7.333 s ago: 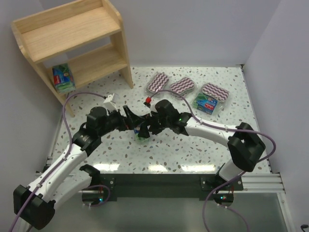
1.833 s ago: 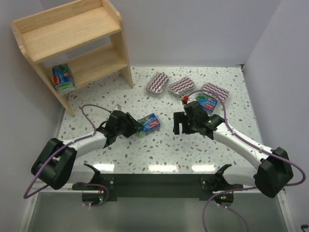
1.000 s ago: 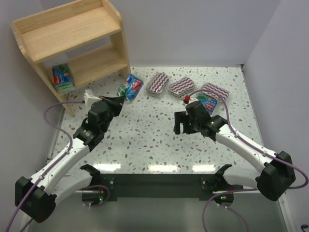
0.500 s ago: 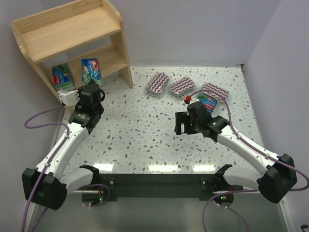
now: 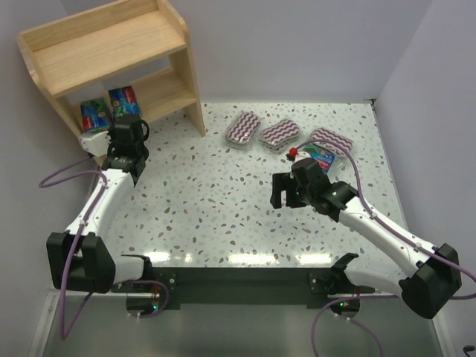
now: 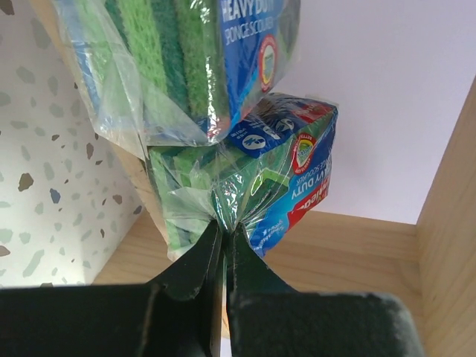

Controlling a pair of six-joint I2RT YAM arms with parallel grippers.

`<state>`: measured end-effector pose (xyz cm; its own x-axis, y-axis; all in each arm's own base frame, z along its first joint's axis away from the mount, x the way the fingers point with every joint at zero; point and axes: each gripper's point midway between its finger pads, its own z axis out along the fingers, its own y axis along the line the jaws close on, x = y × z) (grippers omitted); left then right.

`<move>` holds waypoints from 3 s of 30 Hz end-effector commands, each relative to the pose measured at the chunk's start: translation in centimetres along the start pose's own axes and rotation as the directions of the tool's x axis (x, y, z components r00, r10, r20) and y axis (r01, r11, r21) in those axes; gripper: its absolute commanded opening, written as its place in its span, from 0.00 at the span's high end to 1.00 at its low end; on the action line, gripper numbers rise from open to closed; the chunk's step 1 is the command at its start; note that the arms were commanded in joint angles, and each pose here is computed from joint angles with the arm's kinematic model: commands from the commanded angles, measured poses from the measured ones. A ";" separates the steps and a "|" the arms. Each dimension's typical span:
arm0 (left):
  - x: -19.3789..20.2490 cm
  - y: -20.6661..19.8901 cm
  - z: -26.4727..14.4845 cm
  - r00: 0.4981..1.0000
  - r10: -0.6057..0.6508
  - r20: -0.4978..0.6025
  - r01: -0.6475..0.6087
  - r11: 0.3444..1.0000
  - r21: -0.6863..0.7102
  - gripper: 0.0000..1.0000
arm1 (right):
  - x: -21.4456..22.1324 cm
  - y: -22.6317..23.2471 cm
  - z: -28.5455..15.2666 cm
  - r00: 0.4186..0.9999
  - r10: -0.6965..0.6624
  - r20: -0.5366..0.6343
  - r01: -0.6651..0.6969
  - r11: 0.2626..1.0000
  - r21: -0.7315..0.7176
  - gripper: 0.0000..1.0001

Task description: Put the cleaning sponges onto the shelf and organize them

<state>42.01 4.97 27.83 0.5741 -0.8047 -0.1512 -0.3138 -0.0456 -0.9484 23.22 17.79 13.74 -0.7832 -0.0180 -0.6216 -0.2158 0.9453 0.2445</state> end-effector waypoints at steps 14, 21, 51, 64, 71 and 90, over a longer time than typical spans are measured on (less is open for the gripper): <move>0.3 -6.3 -1.6 0.994 -0.041 -0.103 0.060 0.979 0.193 0.29 | 0.2 -0.4 -0.2 1.000 0.002 0.005 -0.002 1.000 0.016 0.14; 2.8 -9.2 -6.6 0.955 0.157 -0.253 -0.049 0.922 0.385 0.09 | -3.3 -1.5 0.0 0.995 0.035 0.092 -0.047 0.991 0.122 0.10; 13.4 17.5 -25.5 -0.051 0.846 -0.530 -0.272 0.499 0.823 0.11 | -12.1 -23.9 12.8 0.681 0.627 0.378 -0.721 0.663 0.201 0.11; 13.7 20.3 -22.3 -0.119 0.881 -0.457 -0.412 0.375 0.830 0.11 | -9.1 -5.0 13.4 0.888 0.456 0.060 -0.452 0.889 -0.077 0.16; 15.7 20.5 -20.3 -0.145 0.896 -0.419 -0.445 0.319 0.837 0.11 | -7.4 4.8 16.0 0.962 0.266 -0.068 -0.274 0.945 -0.177 0.18; 13.6 19.3 -20.6 -0.081 0.902 -0.424 -0.478 0.338 0.810 0.11 | -13.9 -0.8 11.7 1.000 -0.008 0.021 0.007 0.996 0.092 0.09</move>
<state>28.01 -19.04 12.58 -0.6681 -0.2052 -0.7152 0.2318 0.8560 -0.4621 39.46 22.01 15.08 -0.7577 0.0921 -0.6461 -0.1335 0.9472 0.2916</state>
